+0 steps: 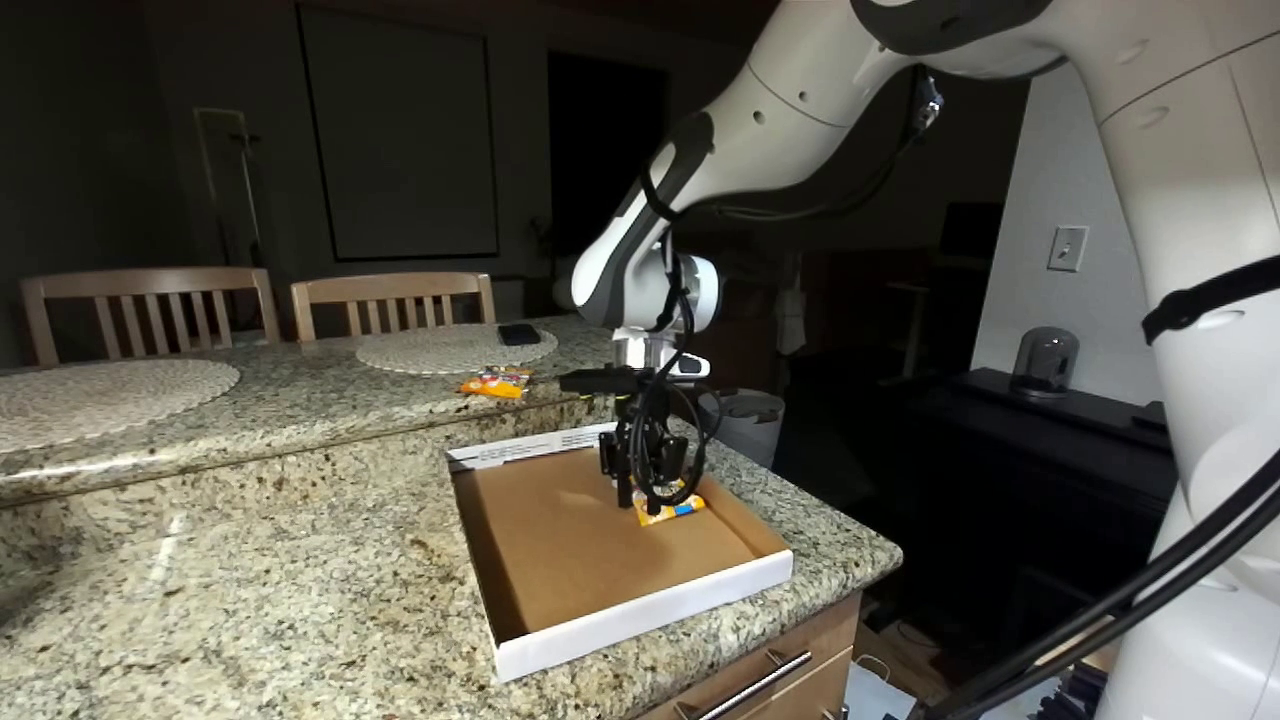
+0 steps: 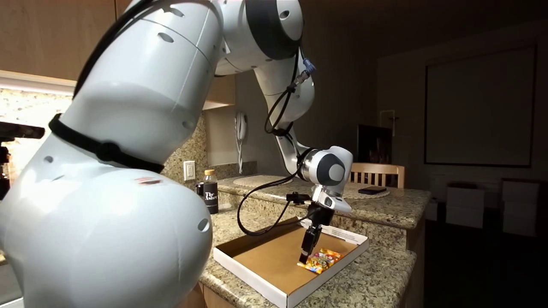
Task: Remove the objects from the box
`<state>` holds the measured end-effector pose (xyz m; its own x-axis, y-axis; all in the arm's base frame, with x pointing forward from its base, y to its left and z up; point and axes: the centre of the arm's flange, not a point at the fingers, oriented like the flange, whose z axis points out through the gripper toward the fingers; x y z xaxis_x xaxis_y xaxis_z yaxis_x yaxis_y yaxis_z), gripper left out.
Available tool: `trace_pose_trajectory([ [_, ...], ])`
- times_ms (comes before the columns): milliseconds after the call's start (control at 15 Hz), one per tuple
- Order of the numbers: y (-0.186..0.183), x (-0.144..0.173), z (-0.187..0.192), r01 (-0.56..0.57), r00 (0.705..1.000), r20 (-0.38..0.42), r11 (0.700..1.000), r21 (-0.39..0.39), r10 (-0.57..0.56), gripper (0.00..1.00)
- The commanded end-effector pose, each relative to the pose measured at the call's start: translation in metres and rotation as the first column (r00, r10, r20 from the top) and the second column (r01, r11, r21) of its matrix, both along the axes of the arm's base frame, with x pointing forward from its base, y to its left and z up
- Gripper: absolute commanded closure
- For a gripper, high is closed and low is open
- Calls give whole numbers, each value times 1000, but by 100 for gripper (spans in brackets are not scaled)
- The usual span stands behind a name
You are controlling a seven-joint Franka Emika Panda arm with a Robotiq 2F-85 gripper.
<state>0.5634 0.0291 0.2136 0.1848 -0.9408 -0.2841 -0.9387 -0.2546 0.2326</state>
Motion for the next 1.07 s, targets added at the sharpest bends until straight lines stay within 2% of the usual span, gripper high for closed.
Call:
trace_pose_trajectory([
  [0,-5,0,-7,47,999,3,998,-48,-47,76],
  [67,-8,0,-6,56,998,8,997,-52,-55,85],
  [133,-10,-1,-5,59,998,2,997,-51,-59,79],
  [200,-12,-2,-3,64,998,3,997,-52,-64,53],
  [333,-15,-5,1,68,998,7,997,-46,-68,53],
  [467,-17,-6,3,72,997,13,996,-46,-72,43],
  [533,-17,-6,3,76,997,15,996,-47,-76,86],
  [600,-18,-6,4,76,997,15,996,-46,-75,82],
  [667,-18,-6,4,75,997,12,996,-46,-75,84],
  [733,-19,-7,4,75,997,10,996,-46,-75,89],
  [800,-19,-8,4,75,997,5,996,-46,-75,45],
  [867,-20,-9,3,77,997,3,996,-47,-77,50],
  [933,-19,-10,4,75,997,3,996,-46,-75,49],
  [1000,-18,-13,7,74,997,8,996,-48,-74,43],
])
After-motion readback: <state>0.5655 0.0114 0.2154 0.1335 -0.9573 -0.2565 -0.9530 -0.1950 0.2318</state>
